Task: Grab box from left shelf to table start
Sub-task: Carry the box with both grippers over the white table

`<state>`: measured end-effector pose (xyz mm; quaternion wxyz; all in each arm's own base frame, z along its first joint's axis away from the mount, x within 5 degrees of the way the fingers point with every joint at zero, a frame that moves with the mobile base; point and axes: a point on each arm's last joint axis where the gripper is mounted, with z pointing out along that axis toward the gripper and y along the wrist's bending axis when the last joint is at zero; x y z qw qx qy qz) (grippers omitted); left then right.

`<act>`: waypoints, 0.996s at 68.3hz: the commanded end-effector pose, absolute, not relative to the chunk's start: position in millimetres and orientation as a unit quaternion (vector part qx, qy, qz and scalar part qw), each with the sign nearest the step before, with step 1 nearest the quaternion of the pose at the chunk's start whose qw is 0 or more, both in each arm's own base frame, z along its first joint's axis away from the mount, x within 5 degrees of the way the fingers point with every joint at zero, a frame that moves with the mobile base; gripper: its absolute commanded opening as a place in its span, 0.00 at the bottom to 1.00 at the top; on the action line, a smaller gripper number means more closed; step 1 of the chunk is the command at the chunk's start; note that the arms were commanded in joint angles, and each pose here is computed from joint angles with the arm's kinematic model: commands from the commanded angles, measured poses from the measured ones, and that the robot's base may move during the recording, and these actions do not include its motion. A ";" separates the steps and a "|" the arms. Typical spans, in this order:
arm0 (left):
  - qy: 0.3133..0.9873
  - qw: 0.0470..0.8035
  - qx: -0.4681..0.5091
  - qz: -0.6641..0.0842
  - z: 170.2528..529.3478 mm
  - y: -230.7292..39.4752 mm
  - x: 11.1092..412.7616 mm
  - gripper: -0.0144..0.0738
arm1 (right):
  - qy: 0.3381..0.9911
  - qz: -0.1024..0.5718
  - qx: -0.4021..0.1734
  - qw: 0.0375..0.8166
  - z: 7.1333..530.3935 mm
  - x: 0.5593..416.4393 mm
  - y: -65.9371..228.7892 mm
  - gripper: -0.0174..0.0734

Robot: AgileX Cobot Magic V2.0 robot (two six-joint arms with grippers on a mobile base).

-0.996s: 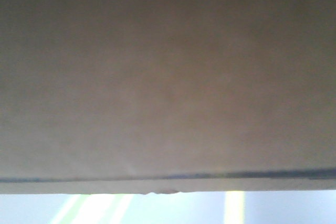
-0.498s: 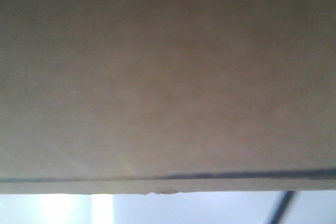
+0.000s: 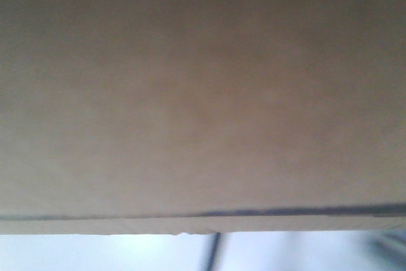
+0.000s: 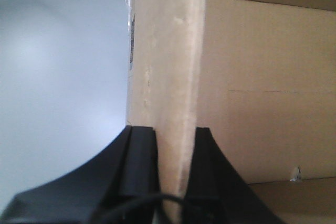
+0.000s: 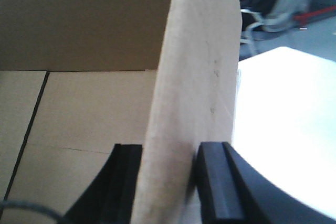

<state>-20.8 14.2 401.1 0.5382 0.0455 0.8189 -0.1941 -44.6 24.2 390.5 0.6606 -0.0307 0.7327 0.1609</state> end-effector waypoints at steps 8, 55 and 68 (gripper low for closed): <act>0.759 0.603 0.037 -0.243 424.4 13.3 -21.7 0.05 | 0.694 0.131 -0.019 0.708 407.0 -42.2 18.1 0.26; 0.759 0.604 0.036 -0.241 424.4 13.6 -21.5 0.05 | 0.694 0.131 -0.019 0.708 406.9 -42.2 18.1 0.26; 0.759 0.604 0.036 -0.241 424.4 13.6 -21.5 0.05 | 0.694 0.131 -0.019 0.708 406.9 -42.2 18.1 0.26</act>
